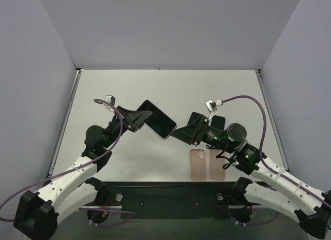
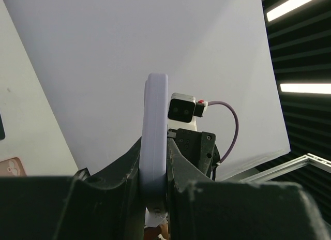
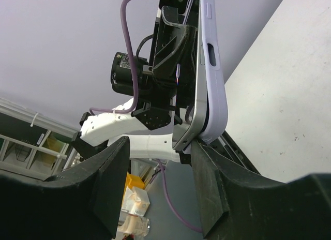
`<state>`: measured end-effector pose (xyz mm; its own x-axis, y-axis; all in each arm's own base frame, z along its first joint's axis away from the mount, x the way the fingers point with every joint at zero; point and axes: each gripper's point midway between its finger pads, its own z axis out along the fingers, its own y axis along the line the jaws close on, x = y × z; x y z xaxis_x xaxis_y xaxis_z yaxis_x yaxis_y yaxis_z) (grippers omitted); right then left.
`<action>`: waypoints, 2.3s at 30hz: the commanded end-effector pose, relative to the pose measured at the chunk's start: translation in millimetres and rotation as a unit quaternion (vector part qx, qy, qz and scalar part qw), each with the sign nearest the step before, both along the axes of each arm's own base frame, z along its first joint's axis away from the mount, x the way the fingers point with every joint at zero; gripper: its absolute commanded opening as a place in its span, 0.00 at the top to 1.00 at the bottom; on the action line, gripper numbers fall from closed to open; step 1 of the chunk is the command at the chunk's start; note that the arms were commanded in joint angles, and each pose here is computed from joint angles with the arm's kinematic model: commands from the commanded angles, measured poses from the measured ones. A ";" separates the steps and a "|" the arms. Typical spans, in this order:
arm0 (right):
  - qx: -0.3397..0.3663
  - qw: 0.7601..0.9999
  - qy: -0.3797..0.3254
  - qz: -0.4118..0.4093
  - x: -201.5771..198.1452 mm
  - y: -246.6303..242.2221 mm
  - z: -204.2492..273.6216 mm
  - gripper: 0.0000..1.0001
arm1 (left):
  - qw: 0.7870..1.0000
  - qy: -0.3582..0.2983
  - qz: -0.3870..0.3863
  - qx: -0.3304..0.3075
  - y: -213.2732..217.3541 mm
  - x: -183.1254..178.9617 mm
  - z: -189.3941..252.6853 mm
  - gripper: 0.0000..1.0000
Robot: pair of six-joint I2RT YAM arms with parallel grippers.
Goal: Take the phone out of the phone case
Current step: Remove the phone case from the phone.
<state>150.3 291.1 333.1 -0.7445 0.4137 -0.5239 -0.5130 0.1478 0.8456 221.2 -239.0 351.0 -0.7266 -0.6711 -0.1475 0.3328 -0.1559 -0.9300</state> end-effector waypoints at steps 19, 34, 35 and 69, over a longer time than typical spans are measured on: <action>-0.023 0.997 -0.054 0.050 4.6 1.0 27.7 0.64 | 0.961 -0.172 -0.203 0.079 -34.2 -65.3 56.2 1.00; 0.002 0.991 -0.007 0.136 6.2 30.9 18.5 1.00 | 0.945 -0.198 -0.225 0.130 -42.8 -72.8 56.9 0.98; 0.018 0.992 -0.014 0.124 10.1 30.4 25.8 1.00 | 0.950 -0.183 -0.213 0.139 -41.6 -68.0 47.8 0.85; 0.134 0.985 -0.003 0.110 1.3 6.2 75.2 1.00 | 0.973 -0.168 -0.109 0.115 -26.0 -58.4 16.2 0.53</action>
<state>162.3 309.2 365.3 -0.8851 0.3100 -0.3472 -0.3906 -0.0887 0.9163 160.7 -261.7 351.6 -0.7650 -0.4214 -0.4870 0.5610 -0.0647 -0.8253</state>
